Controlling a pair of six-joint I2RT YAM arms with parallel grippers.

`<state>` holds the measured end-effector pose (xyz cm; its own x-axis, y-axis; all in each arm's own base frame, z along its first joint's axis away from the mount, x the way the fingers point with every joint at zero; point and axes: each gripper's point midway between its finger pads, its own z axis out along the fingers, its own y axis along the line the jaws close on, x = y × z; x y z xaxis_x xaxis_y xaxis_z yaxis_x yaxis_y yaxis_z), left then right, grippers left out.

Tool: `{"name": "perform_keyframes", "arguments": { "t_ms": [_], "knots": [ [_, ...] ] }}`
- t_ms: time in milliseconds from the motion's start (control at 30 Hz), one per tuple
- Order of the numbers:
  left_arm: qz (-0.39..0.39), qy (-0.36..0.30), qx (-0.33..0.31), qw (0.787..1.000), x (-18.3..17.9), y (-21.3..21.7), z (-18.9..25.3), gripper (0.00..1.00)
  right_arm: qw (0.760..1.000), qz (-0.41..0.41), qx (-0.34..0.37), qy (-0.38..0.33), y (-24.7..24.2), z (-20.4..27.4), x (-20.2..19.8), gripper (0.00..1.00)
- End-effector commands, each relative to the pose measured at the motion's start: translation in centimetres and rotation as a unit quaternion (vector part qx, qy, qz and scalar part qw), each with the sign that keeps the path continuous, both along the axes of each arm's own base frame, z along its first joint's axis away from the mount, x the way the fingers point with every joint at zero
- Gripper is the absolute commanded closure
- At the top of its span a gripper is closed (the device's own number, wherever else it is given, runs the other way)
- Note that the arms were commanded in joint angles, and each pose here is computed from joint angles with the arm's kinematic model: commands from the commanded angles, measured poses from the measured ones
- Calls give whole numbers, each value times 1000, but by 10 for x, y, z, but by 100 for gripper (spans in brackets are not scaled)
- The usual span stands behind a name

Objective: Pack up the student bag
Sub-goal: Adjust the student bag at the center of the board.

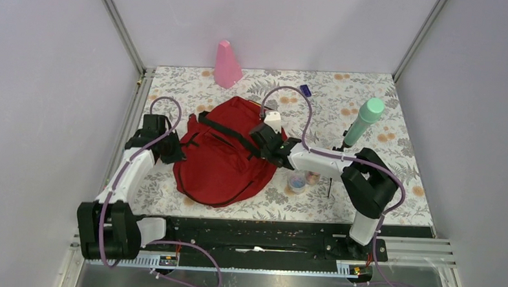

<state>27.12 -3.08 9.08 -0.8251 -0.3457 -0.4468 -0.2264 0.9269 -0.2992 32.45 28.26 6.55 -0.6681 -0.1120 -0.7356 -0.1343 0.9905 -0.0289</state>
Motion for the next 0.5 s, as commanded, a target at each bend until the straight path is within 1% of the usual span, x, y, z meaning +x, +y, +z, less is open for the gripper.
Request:
{"name": "perform_keyframes", "arguments": {
  "t_ms": [0,67,100,167,300,367,467],
  "knots": [
    [-19,-49,-49,997,-8,-28,21,100,994,9,53,-94,30,60,57,100],
    [-46,-60,-54,996,-16,-40,26,100,994,19,60,-93,31,66,71,100],
    [-60,-67,-56,994,-19,-46,29,100,991,24,76,-107,36,77,84,100],
    [-99,-87,-68,989,-25,-61,37,100,989,41,86,-113,39,86,100,100],
    [-163,-126,-130,970,-36,-101,56,100,987,66,72,-131,45,98,128,100],
    [-185,-134,-164,960,-40,-122,60,100,985,82,60,-142,50,104,137,100],
    [-202,-122,-194,952,-48,-147,55,100,984,93,58,-144,57,111,143,100]
  ]
}}
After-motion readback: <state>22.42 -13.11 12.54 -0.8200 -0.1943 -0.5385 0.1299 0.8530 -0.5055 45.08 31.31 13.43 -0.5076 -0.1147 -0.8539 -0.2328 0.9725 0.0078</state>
